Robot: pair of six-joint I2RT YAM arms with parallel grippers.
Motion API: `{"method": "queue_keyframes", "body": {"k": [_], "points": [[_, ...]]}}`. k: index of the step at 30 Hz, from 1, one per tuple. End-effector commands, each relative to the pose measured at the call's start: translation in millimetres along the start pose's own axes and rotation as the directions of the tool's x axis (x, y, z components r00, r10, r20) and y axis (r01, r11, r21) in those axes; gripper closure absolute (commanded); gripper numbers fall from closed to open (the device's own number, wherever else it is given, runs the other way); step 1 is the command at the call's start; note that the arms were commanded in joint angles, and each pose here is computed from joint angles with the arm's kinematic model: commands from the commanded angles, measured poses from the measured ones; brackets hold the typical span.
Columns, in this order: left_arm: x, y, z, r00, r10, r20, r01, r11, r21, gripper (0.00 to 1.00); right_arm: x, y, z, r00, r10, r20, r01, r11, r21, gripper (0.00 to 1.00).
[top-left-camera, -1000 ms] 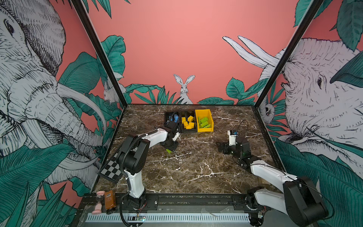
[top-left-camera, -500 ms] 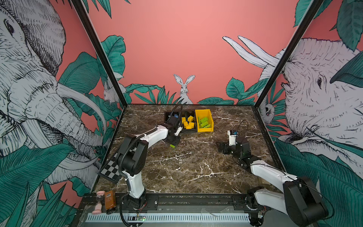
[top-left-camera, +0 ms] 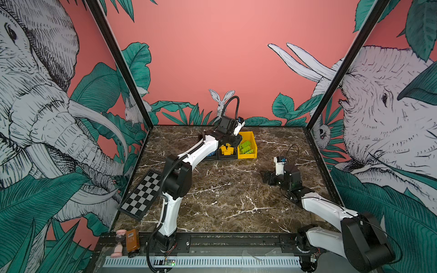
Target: Sort the legos into containers by color
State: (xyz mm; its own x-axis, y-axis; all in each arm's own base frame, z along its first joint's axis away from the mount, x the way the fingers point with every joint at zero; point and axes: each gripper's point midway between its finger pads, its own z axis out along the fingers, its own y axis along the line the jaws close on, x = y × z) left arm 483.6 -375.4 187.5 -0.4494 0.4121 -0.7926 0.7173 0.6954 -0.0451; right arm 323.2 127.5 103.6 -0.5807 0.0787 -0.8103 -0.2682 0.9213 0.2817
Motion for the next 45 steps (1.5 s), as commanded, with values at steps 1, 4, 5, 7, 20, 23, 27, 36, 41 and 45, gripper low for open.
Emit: {"method": "queue_keyframes", "body": {"k": [1,4,5,7,20,23,27,36,41,45], "points": [[-16.9,1.1,30.2,0.998,0.015,0.066,-0.018,0.999,0.038,0.79,-20.4,3.6,-0.6,0.999,-0.003,0.053,0.003,1.000,-0.006,0.11],[-27.8,-0.1,49.1,0.993,0.009,0.116,-0.016,0.998,0.063,0.79,-20.8,4.4,-1.5,0.998,-0.003,0.055,0.004,1.000,-0.009,0.11],[-30.5,0.2,53.8,0.991,0.008,0.133,-0.017,0.998,0.063,0.79,-21.4,4.5,-1.9,0.998,-0.002,0.058,0.002,1.000,-0.009,0.11],[-32.6,-1.3,63.8,0.988,0.009,0.156,-0.022,0.996,0.082,0.79,-22.2,4.1,-2.5,0.998,-0.006,0.062,0.006,1.000,-0.006,0.11],[-40.8,8.2,58.8,0.986,0.042,0.161,-0.046,0.999,0.020,0.37,-22.4,1.7,-4.3,0.998,-0.012,0.066,0.011,1.000,0.009,0.11],[-55.0,12.4,33.5,0.979,0.062,0.192,-0.058,0.998,-0.030,0.27,-24.1,2.1,-5.7,0.997,-0.011,0.073,0.010,1.000,0.007,0.11],[-63.6,19.3,-10.8,0.971,0.066,0.231,-0.041,0.993,-0.112,0.21,-24.9,2.3,-6.9,0.997,-0.010,0.077,0.010,1.000,0.007,0.11],[-1.5,75.8,-152.0,0.961,0.039,0.273,0.085,0.900,-0.428,0.05,-27.5,0.8,-10.0,0.995,-0.013,0.095,0.011,1.000,0.019,0.11],[82.3,128.7,-230.6,0.965,0.031,0.261,0.165,0.703,-0.692,0.01,-42.6,-21.4,-24.5,0.987,-0.076,0.144,0.051,0.984,0.172,0.09],[155.6,168.5,-269.6,0.964,-0.065,0.258,0.252,0.531,-0.809,0.01,-58.8,-67.1,-52.4,0.965,-0.186,0.182,0.085,0.885,0.457,0.02]]}}
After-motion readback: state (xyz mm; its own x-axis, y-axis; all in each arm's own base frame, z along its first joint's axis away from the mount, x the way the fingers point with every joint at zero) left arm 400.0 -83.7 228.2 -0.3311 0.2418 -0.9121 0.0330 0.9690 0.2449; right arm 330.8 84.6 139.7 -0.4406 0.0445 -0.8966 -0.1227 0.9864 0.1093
